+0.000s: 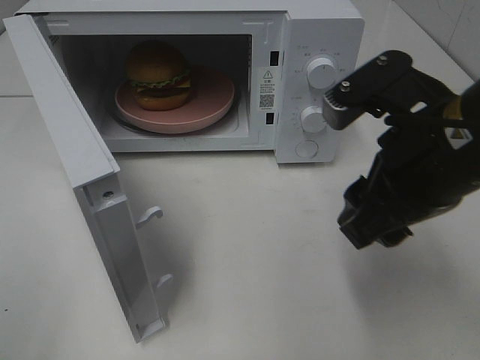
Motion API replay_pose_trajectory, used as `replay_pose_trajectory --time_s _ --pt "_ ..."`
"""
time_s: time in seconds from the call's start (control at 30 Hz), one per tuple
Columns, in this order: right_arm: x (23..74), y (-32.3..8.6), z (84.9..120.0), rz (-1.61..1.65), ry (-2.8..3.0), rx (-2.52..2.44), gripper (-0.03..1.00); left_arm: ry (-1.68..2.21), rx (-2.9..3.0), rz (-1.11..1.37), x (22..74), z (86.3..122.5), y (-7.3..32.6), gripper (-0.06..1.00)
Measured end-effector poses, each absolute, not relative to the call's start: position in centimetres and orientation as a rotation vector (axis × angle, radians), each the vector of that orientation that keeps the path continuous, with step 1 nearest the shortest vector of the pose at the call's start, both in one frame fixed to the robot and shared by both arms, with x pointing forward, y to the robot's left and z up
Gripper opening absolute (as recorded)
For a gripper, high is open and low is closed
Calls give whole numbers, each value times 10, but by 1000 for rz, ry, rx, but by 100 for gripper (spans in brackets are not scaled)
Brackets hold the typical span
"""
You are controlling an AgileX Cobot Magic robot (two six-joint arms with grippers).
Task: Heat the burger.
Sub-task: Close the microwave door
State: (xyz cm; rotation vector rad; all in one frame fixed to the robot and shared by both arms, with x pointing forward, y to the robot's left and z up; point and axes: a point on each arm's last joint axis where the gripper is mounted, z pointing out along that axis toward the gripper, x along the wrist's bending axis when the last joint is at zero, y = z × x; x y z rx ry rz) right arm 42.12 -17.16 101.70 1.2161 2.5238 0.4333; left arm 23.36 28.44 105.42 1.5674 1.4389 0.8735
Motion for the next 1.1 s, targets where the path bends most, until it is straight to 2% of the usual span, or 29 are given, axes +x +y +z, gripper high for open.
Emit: replay_pose_trajectory --time_s 0.2,0.43,0.73,1.1 --pt "397 -192 1029 289 2550 1317 67 1439 1567 873 234 1054 284 97" --pt "369 -212 1052 307 2541 1364 78 1439 1567 873 234 1054 284 97" --pt "335 -236 1070 399 2510 1391 77 1439 1567 873 234 1054 284 97" --pt "296 -279 1058 505 2310 1534 76 1439 1567 873 234 1054 284 97"
